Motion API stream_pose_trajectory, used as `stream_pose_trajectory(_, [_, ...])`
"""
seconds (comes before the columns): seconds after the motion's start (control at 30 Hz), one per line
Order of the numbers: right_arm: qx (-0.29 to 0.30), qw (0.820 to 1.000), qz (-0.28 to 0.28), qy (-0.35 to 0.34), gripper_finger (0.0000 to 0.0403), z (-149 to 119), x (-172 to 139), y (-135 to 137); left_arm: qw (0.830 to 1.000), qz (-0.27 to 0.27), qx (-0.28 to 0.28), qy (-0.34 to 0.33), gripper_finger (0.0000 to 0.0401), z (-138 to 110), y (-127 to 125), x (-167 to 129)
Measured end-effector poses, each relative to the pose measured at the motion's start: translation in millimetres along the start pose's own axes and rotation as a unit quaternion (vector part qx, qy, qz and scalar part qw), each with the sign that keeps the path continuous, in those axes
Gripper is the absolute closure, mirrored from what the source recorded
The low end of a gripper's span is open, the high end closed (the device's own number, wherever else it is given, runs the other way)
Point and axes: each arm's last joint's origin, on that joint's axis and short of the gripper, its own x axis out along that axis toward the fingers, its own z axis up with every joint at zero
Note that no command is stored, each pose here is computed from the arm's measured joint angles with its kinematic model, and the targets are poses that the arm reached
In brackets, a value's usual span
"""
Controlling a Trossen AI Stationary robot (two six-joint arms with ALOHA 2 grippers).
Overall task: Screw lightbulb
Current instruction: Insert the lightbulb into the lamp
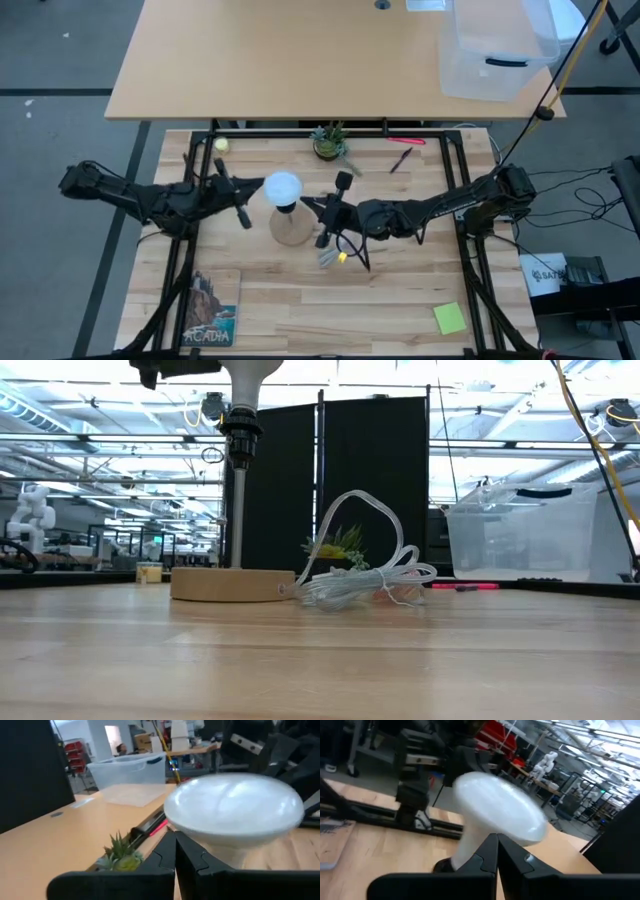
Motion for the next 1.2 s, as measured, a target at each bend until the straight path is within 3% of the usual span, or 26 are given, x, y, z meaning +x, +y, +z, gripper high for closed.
stream_pose_trajectory(0.3, [0.005, 1.000, 0.020, 0.015, 0.0403, -2, -5, 9, 1.000, 0.018, -0.009, -0.012, 0.0401, 4, 11, -2])
stream_pose_trajectory(0.53, [0.000, 0.999, 0.018, 0.048, 0.0403, -20, 8, 12, 0.997, -0.047, -0.035, -0.054, 0.0401, 15, 10, -23])
stream_pose_trajectory(0.8, [0.020, 0.998, -0.030, 0.044, 0.0403, -27, 25, -12, 0.992, -0.115, -0.021, -0.046, 0.0401, 12, -10, -31])
stream_pose_trajectory(1.2, [0.007, 0.998, -0.064, 0.009, 0.0403, -23, 32, -28, 0.994, -0.108, -0.006, -0.021, 0.0401, 6, -15, -25])
